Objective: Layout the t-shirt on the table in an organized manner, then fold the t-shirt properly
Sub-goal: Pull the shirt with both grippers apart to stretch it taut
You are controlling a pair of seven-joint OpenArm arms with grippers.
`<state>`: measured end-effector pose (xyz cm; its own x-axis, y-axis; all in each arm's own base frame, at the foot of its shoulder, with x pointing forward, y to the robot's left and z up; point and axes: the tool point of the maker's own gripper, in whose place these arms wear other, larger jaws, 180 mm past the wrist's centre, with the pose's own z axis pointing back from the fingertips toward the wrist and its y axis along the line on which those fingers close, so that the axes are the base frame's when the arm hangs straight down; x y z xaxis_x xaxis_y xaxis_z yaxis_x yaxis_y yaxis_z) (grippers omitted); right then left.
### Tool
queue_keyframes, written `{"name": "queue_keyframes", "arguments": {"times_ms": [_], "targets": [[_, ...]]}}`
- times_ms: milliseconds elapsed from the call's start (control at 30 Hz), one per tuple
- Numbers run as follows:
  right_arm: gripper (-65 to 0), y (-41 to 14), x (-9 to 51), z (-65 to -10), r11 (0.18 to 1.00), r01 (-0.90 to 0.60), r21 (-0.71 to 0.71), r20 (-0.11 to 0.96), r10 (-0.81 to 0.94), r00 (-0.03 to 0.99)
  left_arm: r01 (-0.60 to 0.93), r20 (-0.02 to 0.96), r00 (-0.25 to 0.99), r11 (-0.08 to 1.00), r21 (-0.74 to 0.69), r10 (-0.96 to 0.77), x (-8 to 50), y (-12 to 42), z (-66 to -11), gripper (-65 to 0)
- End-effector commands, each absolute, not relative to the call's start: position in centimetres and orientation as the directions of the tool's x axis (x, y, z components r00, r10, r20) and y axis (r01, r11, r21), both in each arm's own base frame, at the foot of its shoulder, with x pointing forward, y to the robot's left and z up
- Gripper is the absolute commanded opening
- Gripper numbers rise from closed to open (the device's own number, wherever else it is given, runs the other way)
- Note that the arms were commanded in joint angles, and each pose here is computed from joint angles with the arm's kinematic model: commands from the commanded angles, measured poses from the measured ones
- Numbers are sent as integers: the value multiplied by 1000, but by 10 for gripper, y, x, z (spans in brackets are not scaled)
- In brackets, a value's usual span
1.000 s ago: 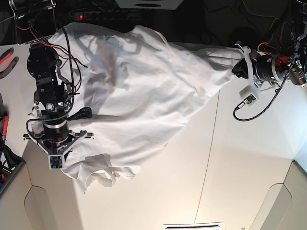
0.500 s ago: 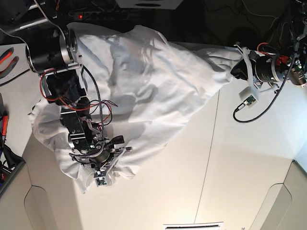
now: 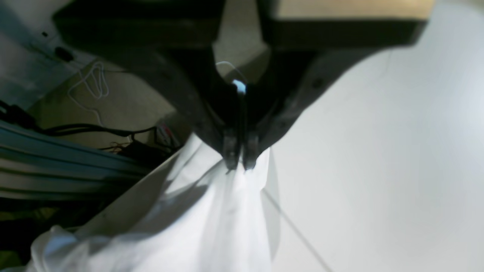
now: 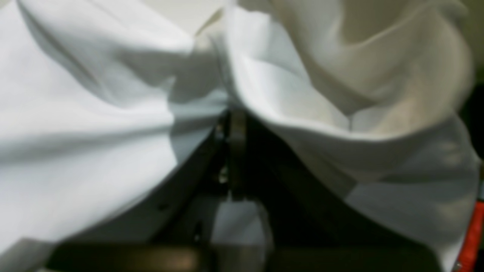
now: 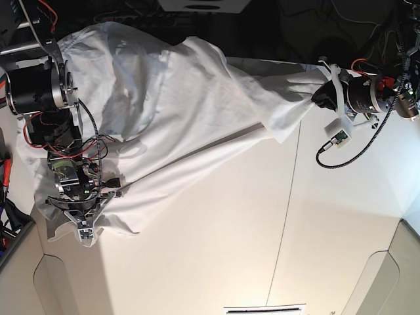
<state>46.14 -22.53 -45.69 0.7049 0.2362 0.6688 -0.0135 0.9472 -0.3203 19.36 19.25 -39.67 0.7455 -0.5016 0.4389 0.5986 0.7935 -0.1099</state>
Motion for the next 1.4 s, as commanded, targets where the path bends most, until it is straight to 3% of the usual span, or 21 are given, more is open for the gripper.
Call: {"name": "queue_keyframes", "arguments": {"times_ms": [0,267,467,967,1233,1367], "targets": [[-650,-238,466,-448,940,21,-340,666,225,711,611,412,732,790,-43,-543,198,208,-393,-650],[-650,-239,463,-451,940,19,-341,662,225,715,608,360,732,793,37,-579,200,228,-394,-650],[-650,-239,463,-451,940,20,-342,662,226,715,606,167,738,751,263,-654,198,279,-397,-650],[-650,-244,463,-449,932,38,-360,662,227,715,426,68,809,661,618,-584,221,359,-357,-650],[-650,-241,466,-447,933,37,-357,671,229,705,414,193,737,659,628,-647,244,343,-352,-650],[-650,-232,477,-435,941,19,-339,700,239,673,341,317,707,698,630,-632,265,334,-340,-650]]}}
